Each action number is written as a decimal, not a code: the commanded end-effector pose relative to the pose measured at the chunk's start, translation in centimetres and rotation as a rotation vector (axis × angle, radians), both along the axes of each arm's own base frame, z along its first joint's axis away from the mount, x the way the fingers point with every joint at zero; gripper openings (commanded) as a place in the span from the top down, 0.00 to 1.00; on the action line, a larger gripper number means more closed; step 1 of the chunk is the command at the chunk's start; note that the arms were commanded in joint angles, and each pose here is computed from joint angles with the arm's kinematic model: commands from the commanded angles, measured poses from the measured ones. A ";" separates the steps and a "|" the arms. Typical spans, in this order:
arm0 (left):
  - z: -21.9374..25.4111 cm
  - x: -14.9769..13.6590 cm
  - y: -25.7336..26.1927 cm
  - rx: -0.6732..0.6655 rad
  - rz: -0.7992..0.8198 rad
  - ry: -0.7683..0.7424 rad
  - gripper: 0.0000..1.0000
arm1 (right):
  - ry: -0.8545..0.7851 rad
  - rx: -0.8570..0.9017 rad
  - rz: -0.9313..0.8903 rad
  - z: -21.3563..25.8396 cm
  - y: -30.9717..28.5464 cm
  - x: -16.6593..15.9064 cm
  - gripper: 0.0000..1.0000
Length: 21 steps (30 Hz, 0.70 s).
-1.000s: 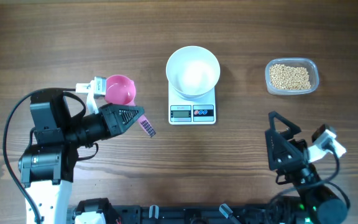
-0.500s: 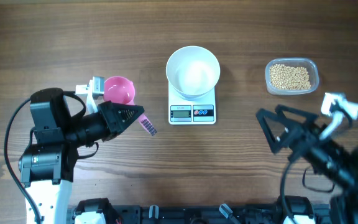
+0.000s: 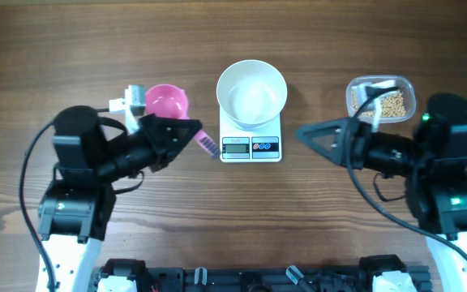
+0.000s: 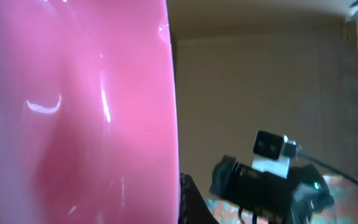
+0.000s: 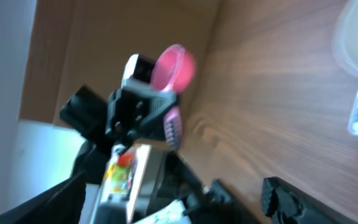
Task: Scoop item into bowl and weigh 150g on scale
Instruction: 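Carry the scoop toward center and bring the right gripper to meet it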
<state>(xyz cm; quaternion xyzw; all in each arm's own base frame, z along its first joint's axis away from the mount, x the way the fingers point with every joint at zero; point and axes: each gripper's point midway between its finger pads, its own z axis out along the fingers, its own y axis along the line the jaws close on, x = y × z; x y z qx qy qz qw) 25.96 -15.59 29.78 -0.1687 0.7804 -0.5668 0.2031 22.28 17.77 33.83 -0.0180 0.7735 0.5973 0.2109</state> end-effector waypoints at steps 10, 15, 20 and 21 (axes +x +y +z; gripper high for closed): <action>2.5 3.2 -4.4 -0.149 0.124 0.061 0.96 | 0.155 0.067 -0.063 1.8 6.1 -0.7 0.20; 2.1 3.5 -4.5 -0.212 0.154 0.171 0.96 | 0.176 0.067 -0.126 1.6 5.7 0.2 0.25; 4.0 3.4 -5.2 -0.305 0.145 0.175 0.96 | 0.270 0.088 -0.176 0.9 5.7 1.2 0.28; 4.7 3.4 -5.4 -0.317 0.135 0.147 0.96 | 0.284 0.091 -0.179 0.8 5.8 1.4 0.28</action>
